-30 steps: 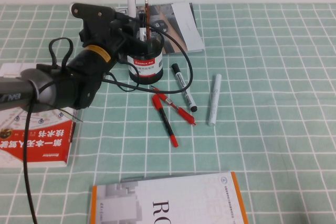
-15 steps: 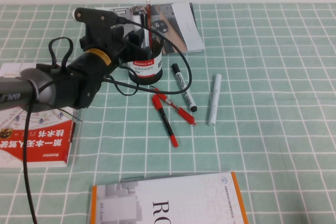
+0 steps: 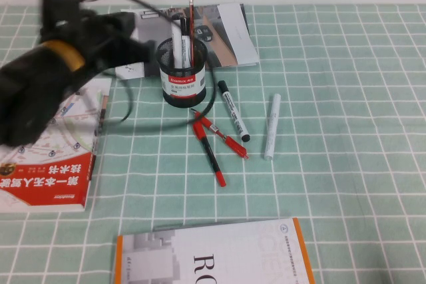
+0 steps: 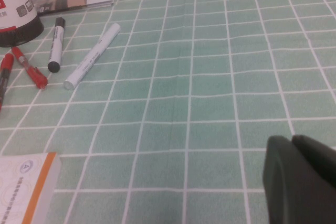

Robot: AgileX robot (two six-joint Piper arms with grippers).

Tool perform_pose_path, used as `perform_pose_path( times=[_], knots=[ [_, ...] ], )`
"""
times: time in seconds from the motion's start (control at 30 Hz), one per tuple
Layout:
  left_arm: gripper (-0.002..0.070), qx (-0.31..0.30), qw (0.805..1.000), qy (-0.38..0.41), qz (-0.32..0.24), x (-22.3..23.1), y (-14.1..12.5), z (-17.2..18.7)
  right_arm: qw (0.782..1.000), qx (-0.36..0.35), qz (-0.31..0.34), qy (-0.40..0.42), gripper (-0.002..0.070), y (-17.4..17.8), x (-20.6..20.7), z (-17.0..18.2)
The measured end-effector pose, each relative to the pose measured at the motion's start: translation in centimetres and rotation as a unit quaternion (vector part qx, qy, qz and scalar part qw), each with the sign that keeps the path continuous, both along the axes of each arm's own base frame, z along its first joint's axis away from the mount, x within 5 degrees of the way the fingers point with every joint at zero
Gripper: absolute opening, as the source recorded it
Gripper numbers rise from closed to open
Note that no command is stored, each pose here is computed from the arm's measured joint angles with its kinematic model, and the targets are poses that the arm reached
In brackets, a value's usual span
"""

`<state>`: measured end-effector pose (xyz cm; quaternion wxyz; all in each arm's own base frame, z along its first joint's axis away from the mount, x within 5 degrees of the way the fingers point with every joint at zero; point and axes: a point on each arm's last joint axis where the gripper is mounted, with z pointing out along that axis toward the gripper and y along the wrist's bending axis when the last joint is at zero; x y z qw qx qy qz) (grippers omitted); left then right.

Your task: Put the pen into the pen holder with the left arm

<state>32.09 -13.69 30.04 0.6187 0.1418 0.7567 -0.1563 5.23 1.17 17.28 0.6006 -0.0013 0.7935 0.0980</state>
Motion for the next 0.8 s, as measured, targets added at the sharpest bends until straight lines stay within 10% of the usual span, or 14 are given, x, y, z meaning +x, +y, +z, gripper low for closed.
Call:
perform_pose_path(
  times=[0.8],
  knots=[
    [0.0,-0.09,0.99,-0.11,-0.005,-23.3,9.5,-4.3,1.0,0.0,0.0,0.0,-0.002,0.0,0.0,0.0]
  ],
)
